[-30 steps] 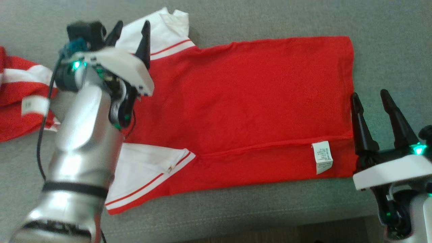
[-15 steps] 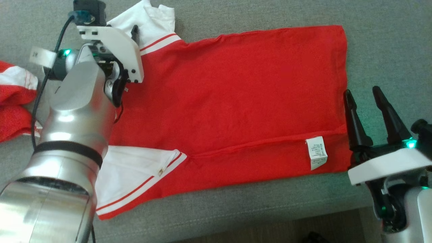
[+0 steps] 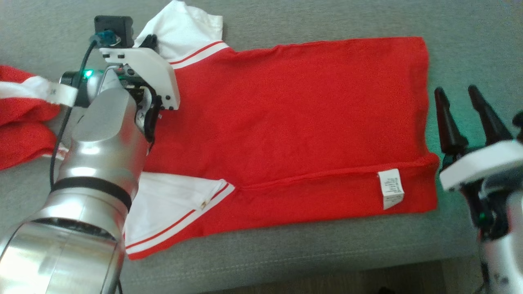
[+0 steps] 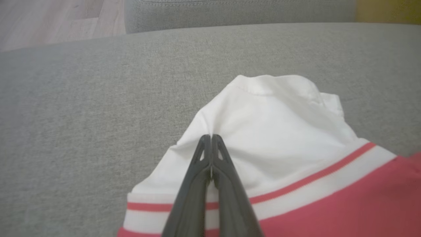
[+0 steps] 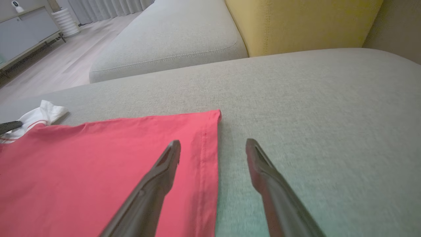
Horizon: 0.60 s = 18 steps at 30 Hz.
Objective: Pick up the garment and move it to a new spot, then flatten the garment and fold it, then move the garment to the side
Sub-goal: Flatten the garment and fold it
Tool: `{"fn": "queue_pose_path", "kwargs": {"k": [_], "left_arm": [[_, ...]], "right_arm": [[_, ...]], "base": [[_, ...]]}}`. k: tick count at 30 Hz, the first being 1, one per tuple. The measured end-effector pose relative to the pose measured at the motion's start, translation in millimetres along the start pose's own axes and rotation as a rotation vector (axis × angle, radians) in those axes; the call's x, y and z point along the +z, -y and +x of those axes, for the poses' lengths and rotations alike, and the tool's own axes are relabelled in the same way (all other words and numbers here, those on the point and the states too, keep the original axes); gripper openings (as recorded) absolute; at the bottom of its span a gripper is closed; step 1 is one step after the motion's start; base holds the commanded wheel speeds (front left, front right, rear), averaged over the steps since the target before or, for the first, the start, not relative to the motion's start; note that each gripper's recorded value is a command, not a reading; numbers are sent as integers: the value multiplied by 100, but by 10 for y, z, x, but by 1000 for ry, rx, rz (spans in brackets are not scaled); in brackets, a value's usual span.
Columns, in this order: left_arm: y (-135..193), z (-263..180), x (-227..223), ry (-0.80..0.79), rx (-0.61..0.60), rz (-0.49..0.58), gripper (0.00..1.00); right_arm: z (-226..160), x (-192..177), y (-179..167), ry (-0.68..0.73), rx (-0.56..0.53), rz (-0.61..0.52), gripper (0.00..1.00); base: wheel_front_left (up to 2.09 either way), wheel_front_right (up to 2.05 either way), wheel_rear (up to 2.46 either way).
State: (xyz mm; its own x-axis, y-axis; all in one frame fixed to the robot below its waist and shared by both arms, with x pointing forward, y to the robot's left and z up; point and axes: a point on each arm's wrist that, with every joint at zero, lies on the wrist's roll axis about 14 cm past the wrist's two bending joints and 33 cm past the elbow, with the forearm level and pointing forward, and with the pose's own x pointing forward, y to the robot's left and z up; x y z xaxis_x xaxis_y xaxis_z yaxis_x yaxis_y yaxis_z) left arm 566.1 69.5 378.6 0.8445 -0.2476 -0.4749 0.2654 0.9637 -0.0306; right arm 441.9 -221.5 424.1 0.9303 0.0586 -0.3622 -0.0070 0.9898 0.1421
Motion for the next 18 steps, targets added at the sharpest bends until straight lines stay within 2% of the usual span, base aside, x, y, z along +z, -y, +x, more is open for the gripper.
{"fn": "queue_pose_path", "kwargs": {"k": [11,17,18], "left_arm": [[-149,-58,101,106,3,-21,0],[-118,-77,190,144,-12,-27,0],[-107,-79,202,149,-16,-29,0]], "right_arm": [[659,-136,0,-107,31,29,100],[825,-280,-2,-203,38,31,100],[837,-308,2,-219,38,29,67]], "base": [[0,0,0],[0,0,0],[0,0,0]]}}
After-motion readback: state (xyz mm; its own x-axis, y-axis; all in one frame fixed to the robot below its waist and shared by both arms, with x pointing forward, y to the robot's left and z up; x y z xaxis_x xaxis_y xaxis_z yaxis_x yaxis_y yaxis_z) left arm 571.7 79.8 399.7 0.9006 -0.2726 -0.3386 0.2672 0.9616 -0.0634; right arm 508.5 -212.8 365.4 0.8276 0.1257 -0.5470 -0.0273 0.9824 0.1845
